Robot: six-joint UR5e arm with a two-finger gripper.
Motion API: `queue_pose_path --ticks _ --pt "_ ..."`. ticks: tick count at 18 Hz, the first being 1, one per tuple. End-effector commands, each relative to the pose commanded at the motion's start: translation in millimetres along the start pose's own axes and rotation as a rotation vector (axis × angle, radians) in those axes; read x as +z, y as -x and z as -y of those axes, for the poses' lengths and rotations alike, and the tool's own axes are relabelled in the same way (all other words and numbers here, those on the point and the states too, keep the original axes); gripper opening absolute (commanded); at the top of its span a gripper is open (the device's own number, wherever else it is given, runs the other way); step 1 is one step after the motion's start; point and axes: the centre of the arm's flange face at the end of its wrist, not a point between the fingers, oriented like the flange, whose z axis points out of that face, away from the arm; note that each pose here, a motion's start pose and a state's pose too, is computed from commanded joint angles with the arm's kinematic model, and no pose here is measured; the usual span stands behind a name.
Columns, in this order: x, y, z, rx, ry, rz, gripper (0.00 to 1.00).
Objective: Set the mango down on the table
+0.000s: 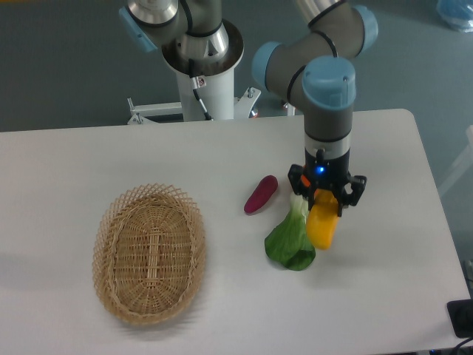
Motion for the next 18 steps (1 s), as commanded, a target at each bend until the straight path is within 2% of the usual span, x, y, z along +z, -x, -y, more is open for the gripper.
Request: queue_pose_path --ticks 3,6,13,18 --pt "25.5 -4.0 37.7 -0.099 -0.011 -0.007 0.45" --pt "59.8 -9.2 65.2 -0.144 -0.004 -0.023 0.45" --pt "107.6 -26.5 69.7 -0.164 0.044 -0.063 0.46" --pt "116.4 -35.2 68.8 -0.18 0.06 -0.074 0.49"
